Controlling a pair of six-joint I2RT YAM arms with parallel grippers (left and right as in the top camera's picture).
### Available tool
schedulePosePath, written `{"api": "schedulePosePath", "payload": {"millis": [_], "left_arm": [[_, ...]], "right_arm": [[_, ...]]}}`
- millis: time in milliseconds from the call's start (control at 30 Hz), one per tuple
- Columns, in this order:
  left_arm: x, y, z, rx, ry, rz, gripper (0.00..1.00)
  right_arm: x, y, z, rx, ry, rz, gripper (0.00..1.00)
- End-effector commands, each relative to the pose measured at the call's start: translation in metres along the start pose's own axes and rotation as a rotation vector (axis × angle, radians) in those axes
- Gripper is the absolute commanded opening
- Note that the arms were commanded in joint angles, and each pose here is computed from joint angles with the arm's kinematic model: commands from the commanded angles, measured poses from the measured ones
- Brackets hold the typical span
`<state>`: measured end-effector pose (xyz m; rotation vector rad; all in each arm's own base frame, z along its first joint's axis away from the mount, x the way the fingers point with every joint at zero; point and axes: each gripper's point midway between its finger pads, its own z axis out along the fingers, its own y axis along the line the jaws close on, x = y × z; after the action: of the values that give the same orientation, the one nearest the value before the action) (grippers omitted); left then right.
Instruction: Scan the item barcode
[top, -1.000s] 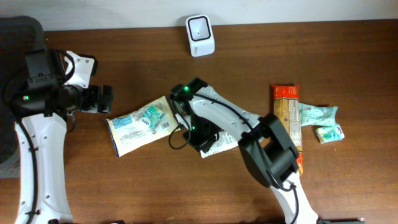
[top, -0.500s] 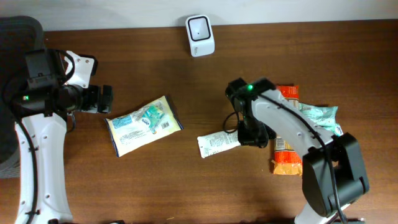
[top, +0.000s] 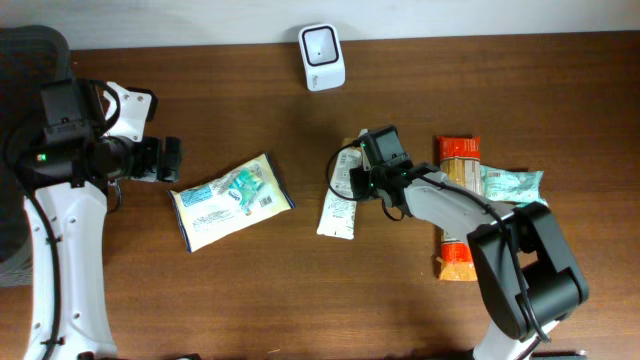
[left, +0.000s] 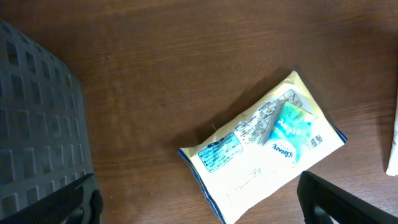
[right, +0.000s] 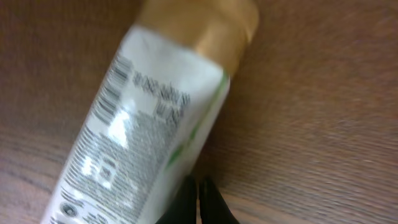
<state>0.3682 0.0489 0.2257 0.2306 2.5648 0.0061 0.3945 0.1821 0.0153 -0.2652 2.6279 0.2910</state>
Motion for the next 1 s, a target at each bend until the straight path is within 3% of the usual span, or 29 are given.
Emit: {"api": "schedulePosePath", "payload": {"millis": [0,33,100,133,233,333,433,733,800,900,967], "left_arm": [[-0.004,0.0,-0.004,0.004,-0.017,0.015,0.99],[-0.004,0.0,-0.004,0.004,-0.017,0.015,0.99],[-0.004,0.0,-0.004,0.004,-0.017,0.015,0.99],[-0.004,0.0,-0.004,0.004,-0.017,0.015,0.99],[-0.004,0.0,-0.004,0.004,-0.017,0.015,0.99],[-0.004,0.0,-0.004,0.004,-0.017,0.015,0.99],[-0.004,0.0,-0.004,0.004,-0.017,0.015,0.99],[-0.004,0.0,-0.004,0.004,-0.017,0.015,0.99],[-0.004,0.0,-0.004,0.004,-0.017,0.015,0.99],[-0.004,0.0,-0.004,0.004,-0.017,0.015,0.99],[-0.004,0.0,-0.004,0.004,-0.017,0.015,0.99]], "right_arm": [[-0.003,0.005,-0.001,-0.116,0.016,-0.025,0.11],[-0.01,0.009,-0.012,-0.207,0.028,0.008,0.17],[-0.027,0.017,-0.037,-0.294,0.065,0.044,0.42],[-0.034,0.025,-0.049,-0.314,0.094,0.065,0.46],[-0.043,0.059,-0.067,-0.344,0.14,0.126,0.47],[-0.021,0.101,-0.042,-0.251,0.193,0.278,0.47],[0.008,0.119,-0.015,-0.218,0.274,0.304,0.47],[0.046,0.112,-0.022,-0.188,0.411,0.157,0.45],[0.041,0.096,-0.03,-0.169,0.404,0.143,0.46],[0.026,0.106,-0.06,-0.322,0.386,0.021,0.47],[-0.001,0.099,-0.093,-0.329,0.326,-0.021,0.5]]}}
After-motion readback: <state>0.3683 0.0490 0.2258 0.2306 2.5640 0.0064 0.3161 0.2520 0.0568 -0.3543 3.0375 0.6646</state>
